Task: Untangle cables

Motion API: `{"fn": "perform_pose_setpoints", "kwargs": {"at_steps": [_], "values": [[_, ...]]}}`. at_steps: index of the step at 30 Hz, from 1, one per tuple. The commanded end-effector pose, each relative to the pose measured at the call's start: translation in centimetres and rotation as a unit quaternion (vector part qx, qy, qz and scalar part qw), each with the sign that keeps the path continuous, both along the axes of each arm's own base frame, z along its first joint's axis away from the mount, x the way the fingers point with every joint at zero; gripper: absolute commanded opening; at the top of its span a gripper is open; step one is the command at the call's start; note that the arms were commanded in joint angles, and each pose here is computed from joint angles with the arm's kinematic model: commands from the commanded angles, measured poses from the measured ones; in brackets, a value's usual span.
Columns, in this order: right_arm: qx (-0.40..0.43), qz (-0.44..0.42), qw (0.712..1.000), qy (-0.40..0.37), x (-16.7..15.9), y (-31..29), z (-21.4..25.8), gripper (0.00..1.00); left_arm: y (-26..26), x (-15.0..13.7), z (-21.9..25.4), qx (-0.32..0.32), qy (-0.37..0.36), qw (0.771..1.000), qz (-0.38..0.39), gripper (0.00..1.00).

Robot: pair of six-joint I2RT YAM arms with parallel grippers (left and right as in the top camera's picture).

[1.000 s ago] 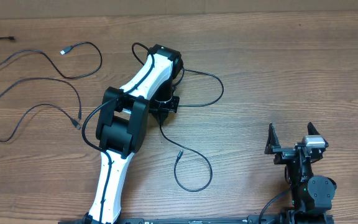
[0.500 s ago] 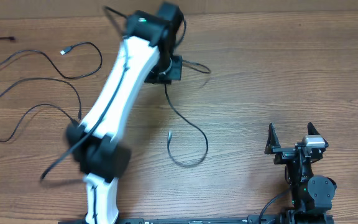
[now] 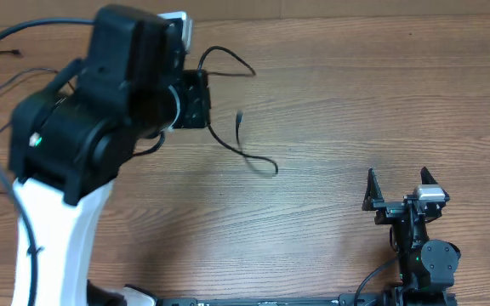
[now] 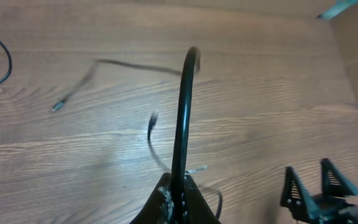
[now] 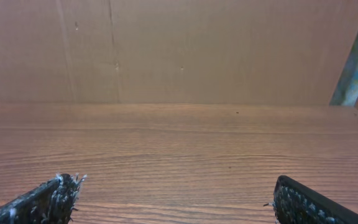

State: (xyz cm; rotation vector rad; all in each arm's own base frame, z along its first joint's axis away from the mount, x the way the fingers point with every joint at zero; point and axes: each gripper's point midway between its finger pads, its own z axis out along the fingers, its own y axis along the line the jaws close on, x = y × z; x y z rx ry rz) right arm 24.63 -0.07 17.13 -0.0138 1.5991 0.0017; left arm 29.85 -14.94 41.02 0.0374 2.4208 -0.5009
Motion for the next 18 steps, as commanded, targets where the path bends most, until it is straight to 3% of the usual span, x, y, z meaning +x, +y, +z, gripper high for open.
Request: {"fn": "perform_pose_setpoints", "kwargs": {"at_steps": [1,11,18], "values": [[0.001,0.0,1.0,-0.002,0.0,0.0,-0.2,1.0,-0.1,-1.4,1.6,-0.026,-0.015,1.0,-0.004,0.05],[0.001,0.0,1.0,-0.002,0.0,0.0,-0.2,1.0,-2.9,-4.2,2.4,-0.02,-0.035,0.994,-0.098,0.04],[0.001,0.0,1.0,-0.002,0.0,0.0,-0.2,1.0,-3.0,-5.5,4.6,-0.032,-0.082,0.989,-0.116,0.04]]}}
